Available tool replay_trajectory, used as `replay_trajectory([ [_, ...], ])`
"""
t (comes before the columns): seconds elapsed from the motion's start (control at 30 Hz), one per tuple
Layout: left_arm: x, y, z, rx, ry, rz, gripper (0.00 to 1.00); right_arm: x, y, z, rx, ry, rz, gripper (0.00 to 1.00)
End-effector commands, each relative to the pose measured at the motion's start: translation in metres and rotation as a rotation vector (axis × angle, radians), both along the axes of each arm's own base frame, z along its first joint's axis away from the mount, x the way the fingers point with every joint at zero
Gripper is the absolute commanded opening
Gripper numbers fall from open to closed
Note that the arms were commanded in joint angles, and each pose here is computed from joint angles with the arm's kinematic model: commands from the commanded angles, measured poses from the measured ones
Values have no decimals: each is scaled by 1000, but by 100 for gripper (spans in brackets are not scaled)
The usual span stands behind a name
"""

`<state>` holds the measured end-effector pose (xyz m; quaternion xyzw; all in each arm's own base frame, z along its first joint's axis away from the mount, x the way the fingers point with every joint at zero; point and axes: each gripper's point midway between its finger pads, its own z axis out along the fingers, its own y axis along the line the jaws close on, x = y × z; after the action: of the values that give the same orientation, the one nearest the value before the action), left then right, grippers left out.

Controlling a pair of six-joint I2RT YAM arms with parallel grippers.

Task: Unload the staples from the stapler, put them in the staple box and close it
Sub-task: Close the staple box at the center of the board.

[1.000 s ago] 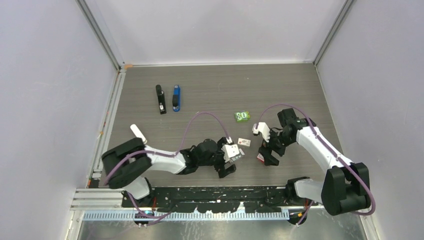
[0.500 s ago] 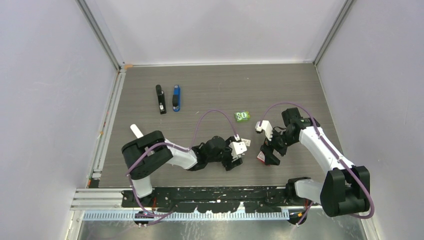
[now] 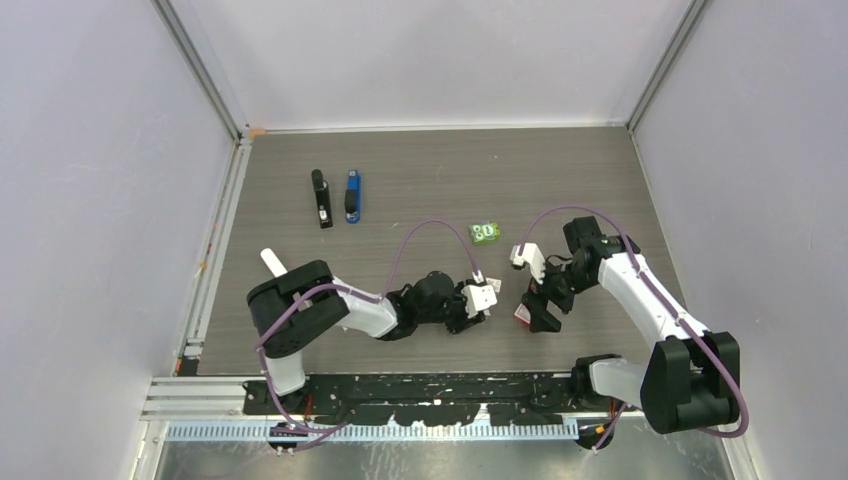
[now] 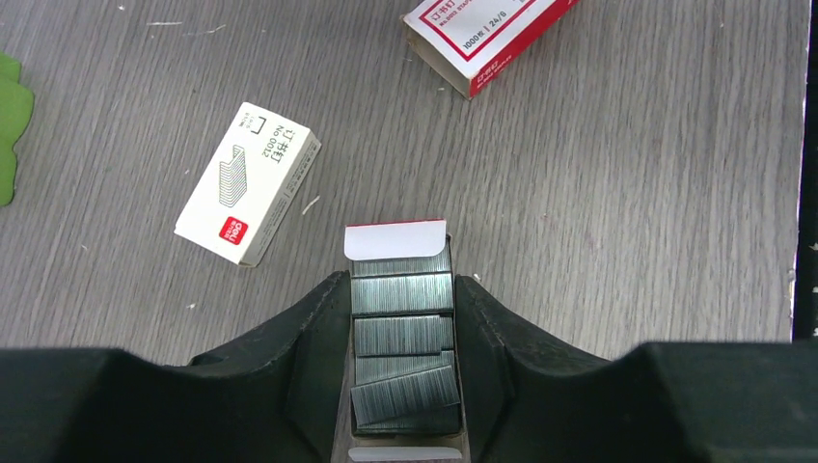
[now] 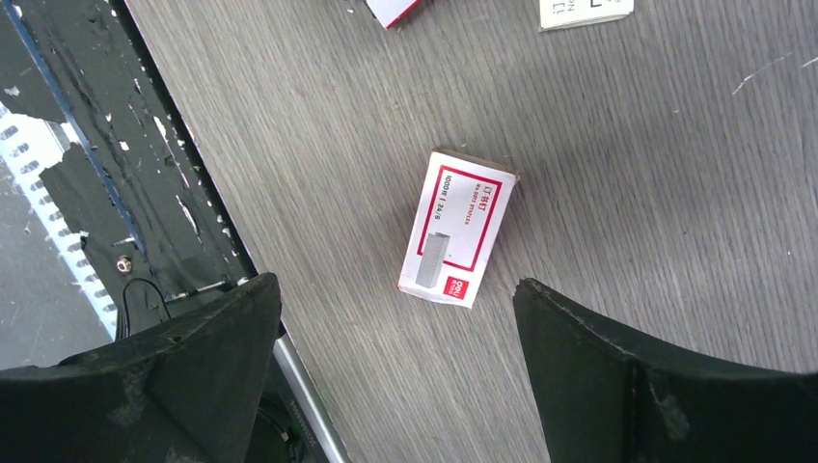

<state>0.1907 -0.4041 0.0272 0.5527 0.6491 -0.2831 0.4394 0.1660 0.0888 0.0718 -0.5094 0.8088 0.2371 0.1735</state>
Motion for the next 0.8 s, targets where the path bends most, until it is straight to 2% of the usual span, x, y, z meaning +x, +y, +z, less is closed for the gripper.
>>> replay_trajectory([
  [0.0,-11,14,-15,80,-1,-69,44,4,5,13,39,-60,49,94],
  [0.17,-25,18,-14,80,9,-146,43,-4,5,9,50,-99,131,95],
  [0.37,-36,26,-13,93,25,-190,43,-16,2,-3,23,-143,311,98],
  [0.57,-38,25,-13,83,44,-180,46,-2,-1,-14,-61,-163,284,98],
  [0.77,-23,17,21,-38,13,-75,69,0,1,-24,-96,-123,272,98],
])
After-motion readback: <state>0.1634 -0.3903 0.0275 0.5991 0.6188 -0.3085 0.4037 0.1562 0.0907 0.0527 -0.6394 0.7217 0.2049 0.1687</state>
